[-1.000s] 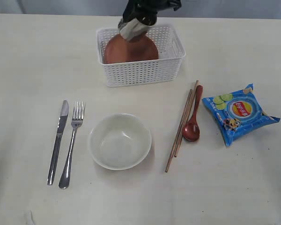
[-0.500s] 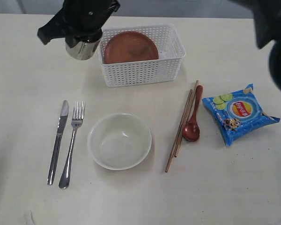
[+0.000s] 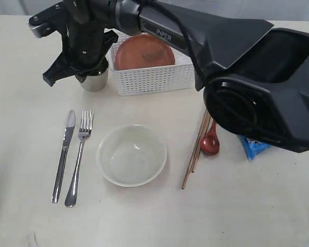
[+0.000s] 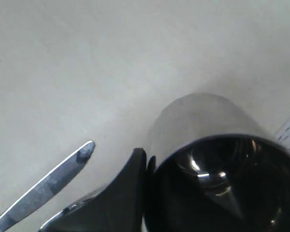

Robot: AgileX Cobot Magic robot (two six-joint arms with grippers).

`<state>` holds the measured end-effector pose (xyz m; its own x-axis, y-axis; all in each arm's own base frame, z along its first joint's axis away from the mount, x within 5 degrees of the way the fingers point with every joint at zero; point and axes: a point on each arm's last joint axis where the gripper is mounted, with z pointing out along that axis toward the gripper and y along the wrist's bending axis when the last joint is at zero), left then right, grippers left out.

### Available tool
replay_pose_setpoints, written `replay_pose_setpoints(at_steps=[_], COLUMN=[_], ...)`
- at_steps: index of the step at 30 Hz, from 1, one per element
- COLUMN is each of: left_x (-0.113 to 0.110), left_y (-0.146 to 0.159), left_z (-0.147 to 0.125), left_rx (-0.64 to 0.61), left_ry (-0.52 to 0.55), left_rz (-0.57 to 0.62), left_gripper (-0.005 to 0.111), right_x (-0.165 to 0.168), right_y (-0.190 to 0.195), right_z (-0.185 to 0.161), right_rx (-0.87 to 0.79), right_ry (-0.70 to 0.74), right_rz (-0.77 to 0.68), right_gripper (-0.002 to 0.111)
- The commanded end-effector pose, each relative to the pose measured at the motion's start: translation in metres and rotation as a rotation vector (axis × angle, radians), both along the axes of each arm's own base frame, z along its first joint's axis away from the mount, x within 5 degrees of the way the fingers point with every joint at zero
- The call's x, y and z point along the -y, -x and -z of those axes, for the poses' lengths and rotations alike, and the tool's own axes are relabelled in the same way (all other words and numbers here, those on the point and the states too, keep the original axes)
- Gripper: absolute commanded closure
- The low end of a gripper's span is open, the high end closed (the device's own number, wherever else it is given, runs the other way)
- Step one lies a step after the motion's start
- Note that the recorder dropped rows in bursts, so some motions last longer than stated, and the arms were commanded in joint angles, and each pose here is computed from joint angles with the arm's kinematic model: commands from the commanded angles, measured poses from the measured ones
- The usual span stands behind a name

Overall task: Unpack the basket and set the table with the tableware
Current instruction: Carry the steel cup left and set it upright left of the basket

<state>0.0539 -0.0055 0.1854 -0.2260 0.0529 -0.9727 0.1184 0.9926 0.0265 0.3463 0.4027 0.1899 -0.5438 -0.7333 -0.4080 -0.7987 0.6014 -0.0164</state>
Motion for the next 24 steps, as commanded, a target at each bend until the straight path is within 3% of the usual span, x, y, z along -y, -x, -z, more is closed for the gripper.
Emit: replay_pose_setpoints(at_steps=[1,7,14,16,17,18,19,24], left_x=[0.0,0.0,0.0,0.0,0.0,0.0,0.0,0.0], left_y=[0.0,0.0,0.0,0.0,0.0,0.0,0.0,0.0], left_z=[0.001,0.001,0.001,0.001,0.001,0.001,0.001,0.001], left_rx=[0.0,0.0,0.0,0.0,0.0,0.0,0.0,0.0], left_ry=[0.003,0.003,0.003,0.003,0.003,0.003,0.003,0.003], left_rz=[-0.001,-0.001,-0.001,-0.001,-0.001,-0.001,-0.001,-0.001], left_gripper=[0.106,0.106,0.106,0.106,0.106,0.106,0.106,0.106], right_x=[0.001,-0.002,-0.009,-0.007,-0.006,-0.005,-0.005,-0.007], right_y=[-0.005,-0.005,-0.004,-0.005,-0.005,-0.006,-0.006,-0.007], right_z=[-0.006,0.012,0.012,0.015,0.015,0.016,0.013,-0.006], right_rx=[0.025,-0.007,-0.024,-0.038,-0.032,-0.028,-0.028,-0.006], right_ry=[-0.002,0.016,-0.063,-0.05,-0.034,-0.029,-0.03,-0.054], right_rz=[0.012,0.006,-0.002,0.01,0.016,0.019,0.019,0.014], right_gripper=[0.109,0.108,0.107,0.087,0.072,0.066,0.062,0.062])
